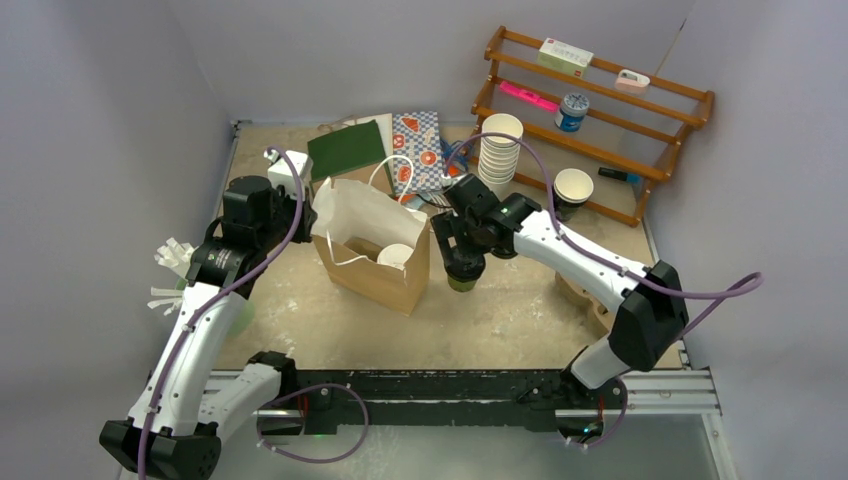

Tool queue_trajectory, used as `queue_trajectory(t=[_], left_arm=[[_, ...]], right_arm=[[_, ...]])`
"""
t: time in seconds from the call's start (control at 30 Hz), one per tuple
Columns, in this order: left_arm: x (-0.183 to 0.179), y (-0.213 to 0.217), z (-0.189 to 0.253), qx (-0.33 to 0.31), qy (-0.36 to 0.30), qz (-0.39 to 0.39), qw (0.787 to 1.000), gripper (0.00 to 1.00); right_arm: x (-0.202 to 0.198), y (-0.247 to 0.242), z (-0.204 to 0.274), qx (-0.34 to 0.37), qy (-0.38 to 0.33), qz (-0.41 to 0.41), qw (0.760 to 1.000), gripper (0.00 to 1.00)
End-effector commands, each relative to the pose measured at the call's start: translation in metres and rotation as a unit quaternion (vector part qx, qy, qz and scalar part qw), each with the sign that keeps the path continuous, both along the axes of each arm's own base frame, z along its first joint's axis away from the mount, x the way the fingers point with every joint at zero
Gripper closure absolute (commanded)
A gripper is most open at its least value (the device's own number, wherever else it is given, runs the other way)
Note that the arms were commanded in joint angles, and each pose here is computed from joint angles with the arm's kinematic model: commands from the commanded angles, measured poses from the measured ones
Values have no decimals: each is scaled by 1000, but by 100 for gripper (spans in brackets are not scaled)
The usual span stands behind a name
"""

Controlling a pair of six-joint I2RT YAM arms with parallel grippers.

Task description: Pack the takeout coffee

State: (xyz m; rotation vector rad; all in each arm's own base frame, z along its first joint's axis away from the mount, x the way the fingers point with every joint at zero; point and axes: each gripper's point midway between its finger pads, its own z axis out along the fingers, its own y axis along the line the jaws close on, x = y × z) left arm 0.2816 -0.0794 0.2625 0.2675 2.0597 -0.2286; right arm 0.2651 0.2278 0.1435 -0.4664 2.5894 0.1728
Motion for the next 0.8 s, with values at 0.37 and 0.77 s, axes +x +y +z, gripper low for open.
queue_trajectory(t=[0.37,0.77], left_arm=[[-4,-3,-5,3,7,-14,1000,94],[-3,-3,-4,3,5,-16,1000,95]], right_arm=[[-12,-5,-25,-24,35,-10,999,20],[-7,-7,-2,-28,17,-16,999,38]])
